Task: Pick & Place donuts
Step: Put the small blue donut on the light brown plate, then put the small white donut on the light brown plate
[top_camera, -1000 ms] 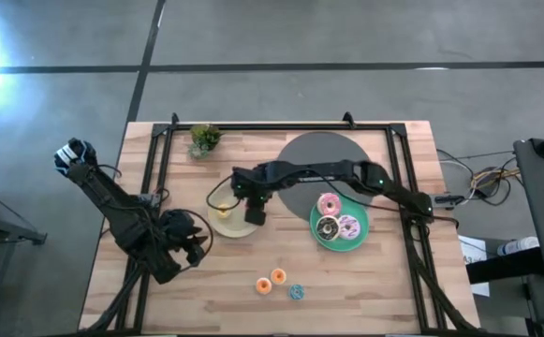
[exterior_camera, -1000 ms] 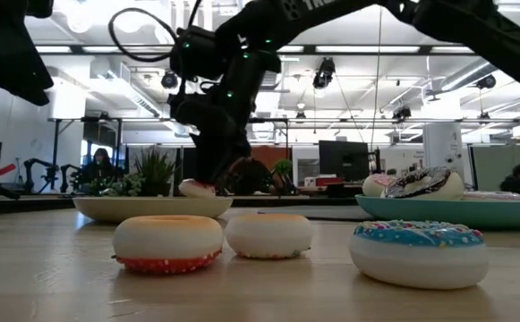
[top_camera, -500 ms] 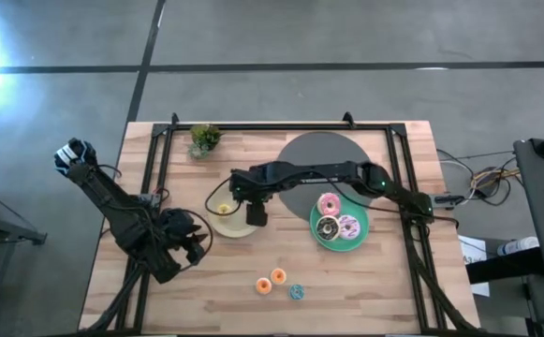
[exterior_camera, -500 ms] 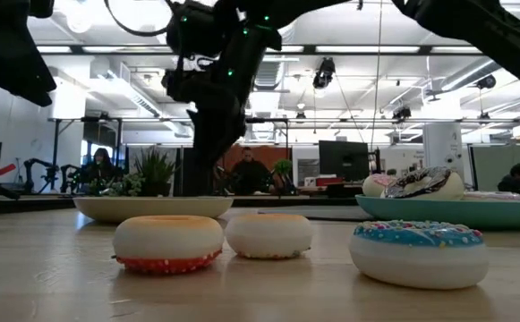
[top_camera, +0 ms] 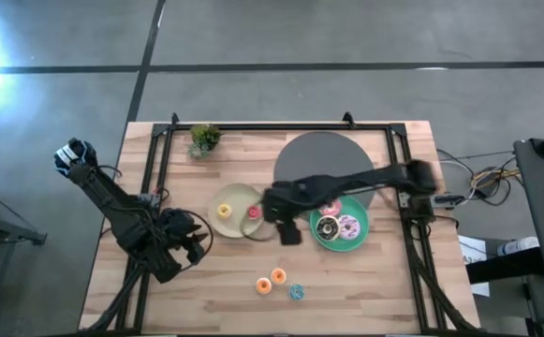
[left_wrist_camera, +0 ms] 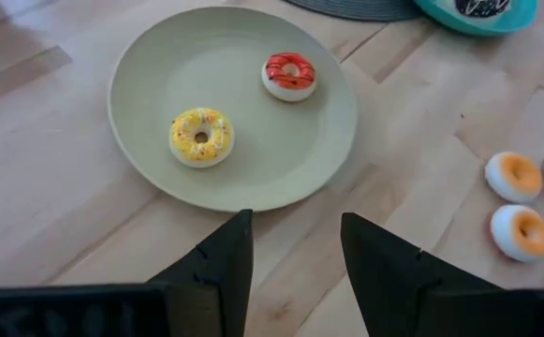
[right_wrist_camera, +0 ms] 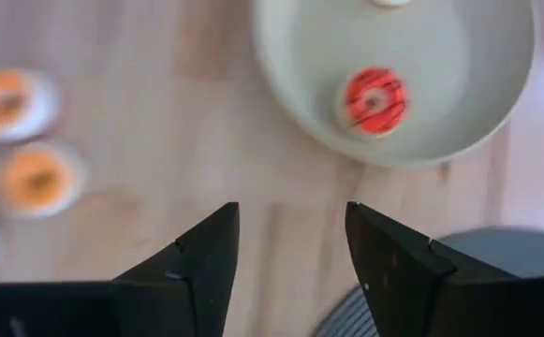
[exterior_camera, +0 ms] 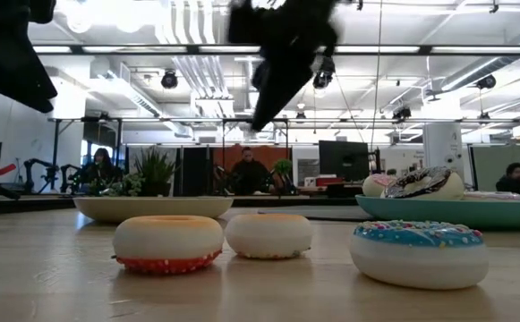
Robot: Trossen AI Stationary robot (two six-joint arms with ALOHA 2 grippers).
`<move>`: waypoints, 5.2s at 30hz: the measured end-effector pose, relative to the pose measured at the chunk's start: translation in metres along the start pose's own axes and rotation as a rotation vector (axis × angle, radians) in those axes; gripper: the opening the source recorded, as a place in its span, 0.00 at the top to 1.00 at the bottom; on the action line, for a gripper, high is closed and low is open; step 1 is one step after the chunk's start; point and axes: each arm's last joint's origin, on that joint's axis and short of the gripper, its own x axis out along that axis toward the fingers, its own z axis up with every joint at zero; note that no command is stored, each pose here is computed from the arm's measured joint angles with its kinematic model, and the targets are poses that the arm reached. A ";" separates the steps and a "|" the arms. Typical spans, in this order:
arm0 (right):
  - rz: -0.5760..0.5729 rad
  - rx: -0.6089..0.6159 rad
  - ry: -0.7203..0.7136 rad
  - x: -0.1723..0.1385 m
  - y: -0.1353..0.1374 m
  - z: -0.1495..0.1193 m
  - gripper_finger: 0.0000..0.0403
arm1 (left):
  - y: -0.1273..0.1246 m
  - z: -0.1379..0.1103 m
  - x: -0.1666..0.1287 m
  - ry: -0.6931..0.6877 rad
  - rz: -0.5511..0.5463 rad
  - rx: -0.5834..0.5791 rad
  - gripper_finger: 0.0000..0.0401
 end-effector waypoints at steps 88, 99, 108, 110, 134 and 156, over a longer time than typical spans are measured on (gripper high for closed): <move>-0.067 0.477 -0.120 0.060 -0.098 0.043 0.92 | -0.003 -0.002 0.001 0.044 -0.035 0.059 0.66; -0.093 0.435 -0.004 0.098 -0.121 0.067 0.81 | -0.002 -0.002 0.001 0.043 -0.036 0.050 0.66; -0.200 0.310 0.061 0.093 -0.111 0.067 0.58 | -0.002 -0.001 0.002 0.023 -0.033 0.052 0.66; -0.214 0.257 0.044 0.090 -0.109 0.070 0.55 | -0.002 -0.001 0.002 0.010 -0.031 0.053 0.66; 0.045 -0.193 0.152 0.035 -0.024 0.068 0.52 | 0.028 -0.003 0.011 -0.095 -0.123 -0.112 0.66; 0.145 -0.428 -0.034 0.027 0.134 -0.045 0.52 | 0.027 -0.002 0.011 -0.154 -0.114 -0.049 0.66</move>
